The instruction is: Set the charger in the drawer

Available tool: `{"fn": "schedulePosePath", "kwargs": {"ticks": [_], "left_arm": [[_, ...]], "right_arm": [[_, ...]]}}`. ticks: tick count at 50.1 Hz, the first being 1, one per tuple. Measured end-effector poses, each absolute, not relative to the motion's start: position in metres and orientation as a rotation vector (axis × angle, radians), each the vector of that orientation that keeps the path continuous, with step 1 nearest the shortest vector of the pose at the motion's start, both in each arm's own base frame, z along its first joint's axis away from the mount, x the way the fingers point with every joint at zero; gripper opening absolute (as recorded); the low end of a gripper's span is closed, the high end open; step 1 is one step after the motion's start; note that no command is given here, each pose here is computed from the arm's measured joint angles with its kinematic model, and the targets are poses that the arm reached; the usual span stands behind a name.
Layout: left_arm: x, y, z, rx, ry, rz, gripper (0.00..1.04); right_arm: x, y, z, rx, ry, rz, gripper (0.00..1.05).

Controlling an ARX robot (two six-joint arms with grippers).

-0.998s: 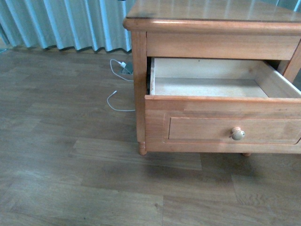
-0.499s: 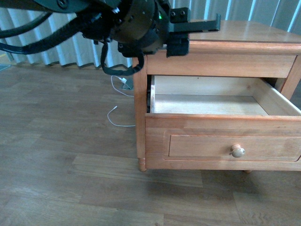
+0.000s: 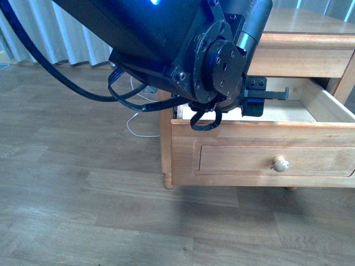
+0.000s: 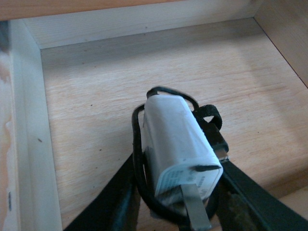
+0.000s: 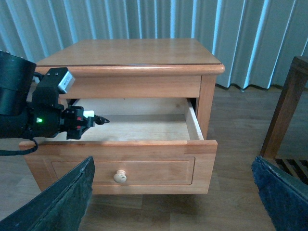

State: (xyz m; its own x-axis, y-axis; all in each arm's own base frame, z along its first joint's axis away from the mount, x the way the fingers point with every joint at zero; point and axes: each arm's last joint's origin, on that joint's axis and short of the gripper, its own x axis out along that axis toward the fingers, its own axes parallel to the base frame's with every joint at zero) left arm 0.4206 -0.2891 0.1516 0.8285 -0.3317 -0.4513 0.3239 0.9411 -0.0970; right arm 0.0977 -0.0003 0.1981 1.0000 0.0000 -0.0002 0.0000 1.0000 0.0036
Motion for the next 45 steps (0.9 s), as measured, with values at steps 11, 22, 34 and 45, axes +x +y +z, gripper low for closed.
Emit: {"fn": "schedulePosePath", "kwargs": {"ticks": [11, 22, 34, 45], "left_arm": [[0.421, -0.290, 0.165, -0.038, 0.426, -0.346, 0.80], [0.405, -0.262, 0.198, -0.067, 0.365, -0.336, 0.98], [0.370, -0.189, 0.254, -0.082, 0.238, -0.231, 0.99], [0.289, -0.115, 0.285, -0.039, 0.143, -0.118, 0.99]], "right_arm": [[0.098, 0.000, 0.198, 0.004, 0.000, 0.000, 0.97], [0.098, 0.000, 0.198, 0.004, 0.000, 0.000, 0.97], [0.098, 0.000, 0.198, 0.004, 0.000, 0.000, 0.97], [0.098, 0.000, 0.198, 0.004, 0.000, 0.000, 0.97]]}}
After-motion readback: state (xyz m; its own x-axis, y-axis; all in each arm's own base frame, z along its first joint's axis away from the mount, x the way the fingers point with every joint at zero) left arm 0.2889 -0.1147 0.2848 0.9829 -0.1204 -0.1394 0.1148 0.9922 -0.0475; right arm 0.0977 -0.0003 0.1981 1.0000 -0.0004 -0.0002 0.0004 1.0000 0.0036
